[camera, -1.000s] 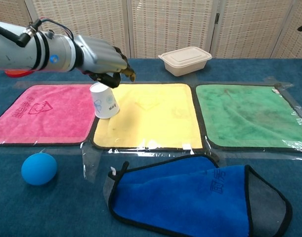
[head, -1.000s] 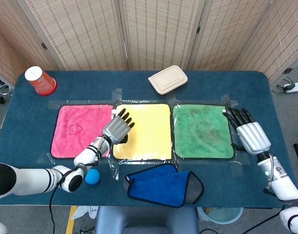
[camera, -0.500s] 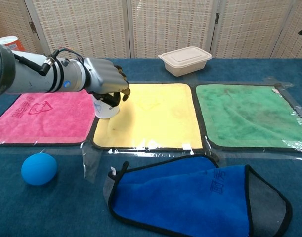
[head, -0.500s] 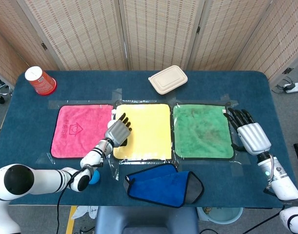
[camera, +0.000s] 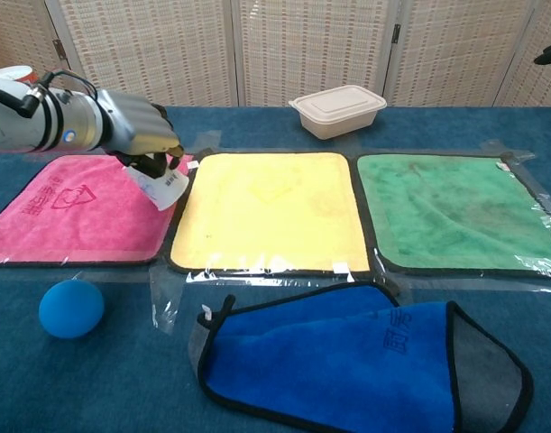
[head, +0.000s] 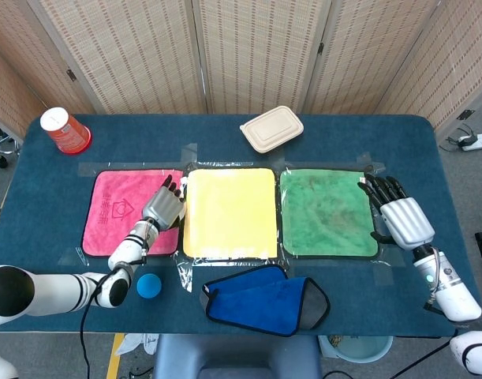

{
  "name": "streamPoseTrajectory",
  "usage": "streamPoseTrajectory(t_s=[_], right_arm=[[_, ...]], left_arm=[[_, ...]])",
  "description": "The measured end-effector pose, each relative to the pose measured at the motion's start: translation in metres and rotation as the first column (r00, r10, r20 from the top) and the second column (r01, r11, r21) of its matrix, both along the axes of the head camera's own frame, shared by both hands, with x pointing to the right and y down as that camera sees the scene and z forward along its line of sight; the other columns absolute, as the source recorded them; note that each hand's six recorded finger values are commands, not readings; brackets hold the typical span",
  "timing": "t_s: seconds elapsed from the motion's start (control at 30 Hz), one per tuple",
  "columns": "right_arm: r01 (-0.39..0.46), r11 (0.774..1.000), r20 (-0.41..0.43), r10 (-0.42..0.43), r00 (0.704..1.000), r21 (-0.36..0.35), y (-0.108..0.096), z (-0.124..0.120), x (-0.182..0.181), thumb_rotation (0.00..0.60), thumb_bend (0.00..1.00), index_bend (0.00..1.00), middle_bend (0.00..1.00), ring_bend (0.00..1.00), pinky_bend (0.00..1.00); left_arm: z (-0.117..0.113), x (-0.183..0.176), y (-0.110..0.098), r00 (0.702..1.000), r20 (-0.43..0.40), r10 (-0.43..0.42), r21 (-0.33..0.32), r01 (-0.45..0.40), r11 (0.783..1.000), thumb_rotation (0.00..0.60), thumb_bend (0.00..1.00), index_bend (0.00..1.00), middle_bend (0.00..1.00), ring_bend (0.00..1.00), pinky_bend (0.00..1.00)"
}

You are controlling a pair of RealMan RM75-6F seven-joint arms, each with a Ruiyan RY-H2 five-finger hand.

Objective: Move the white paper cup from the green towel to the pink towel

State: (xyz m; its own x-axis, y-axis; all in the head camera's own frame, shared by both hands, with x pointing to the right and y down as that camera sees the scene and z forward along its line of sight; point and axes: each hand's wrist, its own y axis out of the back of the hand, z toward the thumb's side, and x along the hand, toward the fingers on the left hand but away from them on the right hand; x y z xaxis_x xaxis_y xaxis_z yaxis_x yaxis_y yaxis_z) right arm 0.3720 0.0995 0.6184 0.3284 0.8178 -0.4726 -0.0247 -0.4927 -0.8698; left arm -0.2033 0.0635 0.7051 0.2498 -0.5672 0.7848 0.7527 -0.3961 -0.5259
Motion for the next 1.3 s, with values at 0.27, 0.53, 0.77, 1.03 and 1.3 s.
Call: streamPoseTrajectory(t_s=[0.27,0.53,0.77,1.03,1.3], right_arm=[[0.013,1.000,0.014,-0.013,1.000,0.007,-0.002,-0.001,-0.008,0.600,0.20,0.00,0.00,0.00,0.00],[0.015,1.000,0.017,-0.016,1.000,0.011,-0.002,-0.003,-0.009,0.600,0.20,0.00,0.00,0.00,0.00],[0.007,1.000,-0.007,-0.007,1.000,0.009,-0.001,-0.008,-0.001,0.600,0.20,0.00,0.00,0.00,0.00],[-0.037,0.999,-0.048,0.037,0.998,0.010,0.004,-0.021,0.020,0.600,0.20,0.00,0.00,0.00,0.00],[-0.072,0.996,-0.056,0.075,0.996,0.044,0.014,-0.038,0.036,0.600,0.20,0.00,0.00,0.00,0.00]], left_arm=[[-0.009,-0.049,-0.008,0.996,0.048,-0.069,0.006,0.068,0.998,0.000,0.98,0.27,0.21,0.14,0.00],[-0.017,-0.073,-0.016,0.990,0.050,-0.135,0.019,0.134,0.991,0.000,0.98,0.27,0.21,0.14,0.00],[-0.032,-0.077,-0.022,0.963,-0.094,-0.252,0.012,0.254,0.967,0.110,0.98,0.19,0.21,0.14,0.00],[-0.052,-0.116,-0.018,0.800,-0.347,-0.490,-0.019,0.516,0.856,0.327,0.56,0.14,0.21,0.11,0.00],[-0.082,-0.180,0.003,0.614,-0.515,-0.598,0.007,0.701,0.713,0.285,0.42,0.13,0.15,0.05,0.00]])
